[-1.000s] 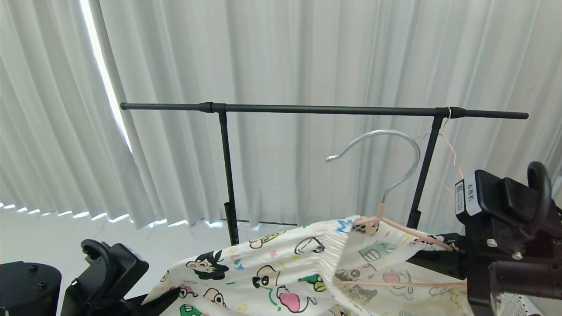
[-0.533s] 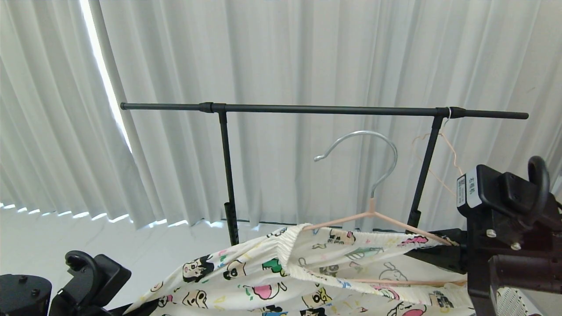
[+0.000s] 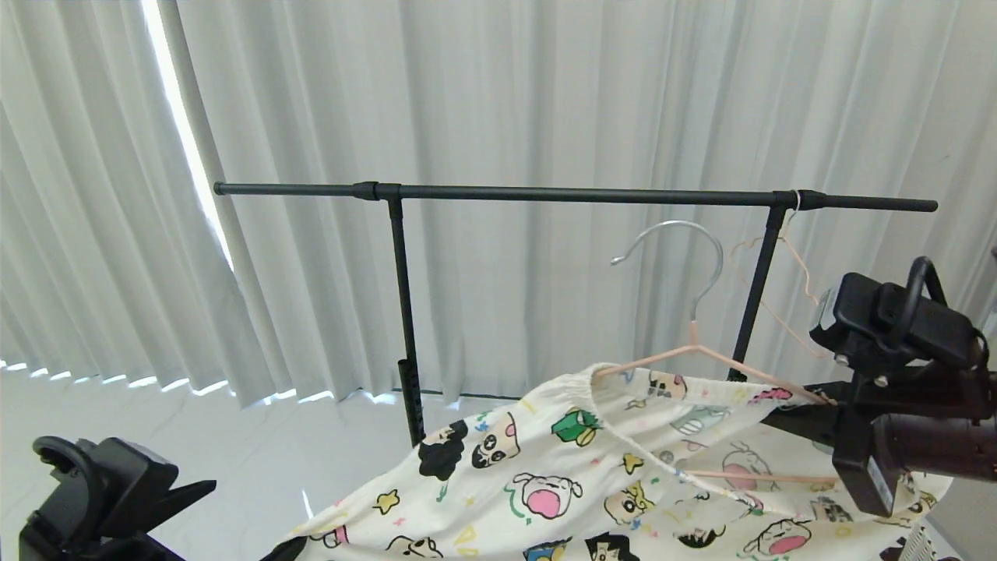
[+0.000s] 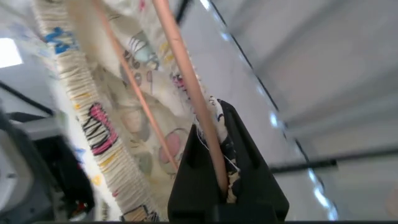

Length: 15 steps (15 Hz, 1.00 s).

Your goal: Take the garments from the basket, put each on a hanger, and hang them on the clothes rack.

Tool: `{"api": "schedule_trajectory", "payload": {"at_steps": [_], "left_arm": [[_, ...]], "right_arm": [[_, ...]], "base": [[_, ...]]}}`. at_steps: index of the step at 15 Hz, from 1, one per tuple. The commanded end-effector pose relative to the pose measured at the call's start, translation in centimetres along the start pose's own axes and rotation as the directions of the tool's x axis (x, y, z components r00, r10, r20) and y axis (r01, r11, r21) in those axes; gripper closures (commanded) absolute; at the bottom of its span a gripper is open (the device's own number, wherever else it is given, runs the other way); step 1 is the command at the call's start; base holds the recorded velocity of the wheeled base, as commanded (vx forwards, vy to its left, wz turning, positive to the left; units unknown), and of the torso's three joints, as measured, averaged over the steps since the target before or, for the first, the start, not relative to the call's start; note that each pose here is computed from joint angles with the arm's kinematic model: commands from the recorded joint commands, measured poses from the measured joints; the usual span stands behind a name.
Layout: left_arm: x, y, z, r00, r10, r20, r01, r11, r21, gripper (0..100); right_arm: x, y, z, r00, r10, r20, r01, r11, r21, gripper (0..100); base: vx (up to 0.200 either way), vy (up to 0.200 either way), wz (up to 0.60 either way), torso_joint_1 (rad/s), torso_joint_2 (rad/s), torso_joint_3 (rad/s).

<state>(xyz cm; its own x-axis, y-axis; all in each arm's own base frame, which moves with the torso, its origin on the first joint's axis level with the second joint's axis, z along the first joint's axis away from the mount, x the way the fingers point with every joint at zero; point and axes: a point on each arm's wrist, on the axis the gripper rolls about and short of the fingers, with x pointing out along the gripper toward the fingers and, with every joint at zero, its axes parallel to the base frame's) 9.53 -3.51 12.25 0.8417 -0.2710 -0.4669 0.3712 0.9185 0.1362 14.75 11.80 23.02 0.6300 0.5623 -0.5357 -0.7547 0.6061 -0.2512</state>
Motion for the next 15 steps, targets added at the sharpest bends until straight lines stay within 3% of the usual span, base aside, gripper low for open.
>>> {"api": "schedule_trajectory", "payload": {"at_steps": [1, 4, 6, 9, 10, 12, 15], "left_arm": [[-1.0, 0.4, 1.4, 0.995, 0.03, 0.098, -0.029, 1.0, -0.01, 0], [-0.8, 1.0, 3.9, 0.986, 0.066, 0.15, -0.064, 0.998, -0.022, 0], [-0.7, 1.3, 4.7, 0.983, 0.086, 0.163, -0.083, 0.996, -0.025, 0], [-0.8, 1.0, 5.2, 0.981, 0.052, 0.185, -0.056, 0.998, 0.02, 0], [-0.8, 0.6, 5.5, 0.98, 0.019, 0.196, -0.027, 0.999, 0.036, 0], [-0.5, 0.1, 5.6, 0.982, -0.022, 0.185, 0.011, 0.998, 0.061, 0], [-0.4, 0.1, 5.5, 0.984, -0.013, 0.176, -0.002, 0.997, 0.081, 0]], "right_arm": [[0.2, -2.5, 0.2, 0.99, -0.099, -0.096, 0.105, 0.993, 0.061, 100], [0.8, -4.4, 0.3, 0.934, -0.225, -0.276, 0.256, 0.963, 0.081, 100], [2.1, -4.6, 0.5, 0.918, -0.239, -0.317, 0.304, 0.937, 0.174, 100], [3.3, -3.9, 2.1, 0.947, -0.236, -0.218, 0.3, 0.892, 0.338, 100], [3.4, -3.5, 2.5, 0.954, -0.23, -0.192, 0.286, 0.889, 0.357, 100], [3.5, -3.2, 2.4, 0.955, -0.223, -0.198, 0.281, 0.892, 0.355, 100], [3.5, -3.2, 1.9, 0.944, -0.233, -0.234, 0.305, 0.885, 0.351, 100]], "base": [[0.0, 0.0, 0.0, 0.0, 0.0, 0.0], [0.0, 0.0, 0.0, 0.0, 0.0, 0.0], [0.0, 0.0, 0.0, 0.0, 0.0, 0.0], [0.0, 0.0, 0.0, 0.0, 0.0, 0.0], [0.0, 0.0, 0.0, 0.0, 0.0, 0.0], [0.0, 0.0, 0.0, 0.0, 0.0, 0.0], [0.0, 0.0, 0.0, 0.0, 0.0, 0.0]]}}
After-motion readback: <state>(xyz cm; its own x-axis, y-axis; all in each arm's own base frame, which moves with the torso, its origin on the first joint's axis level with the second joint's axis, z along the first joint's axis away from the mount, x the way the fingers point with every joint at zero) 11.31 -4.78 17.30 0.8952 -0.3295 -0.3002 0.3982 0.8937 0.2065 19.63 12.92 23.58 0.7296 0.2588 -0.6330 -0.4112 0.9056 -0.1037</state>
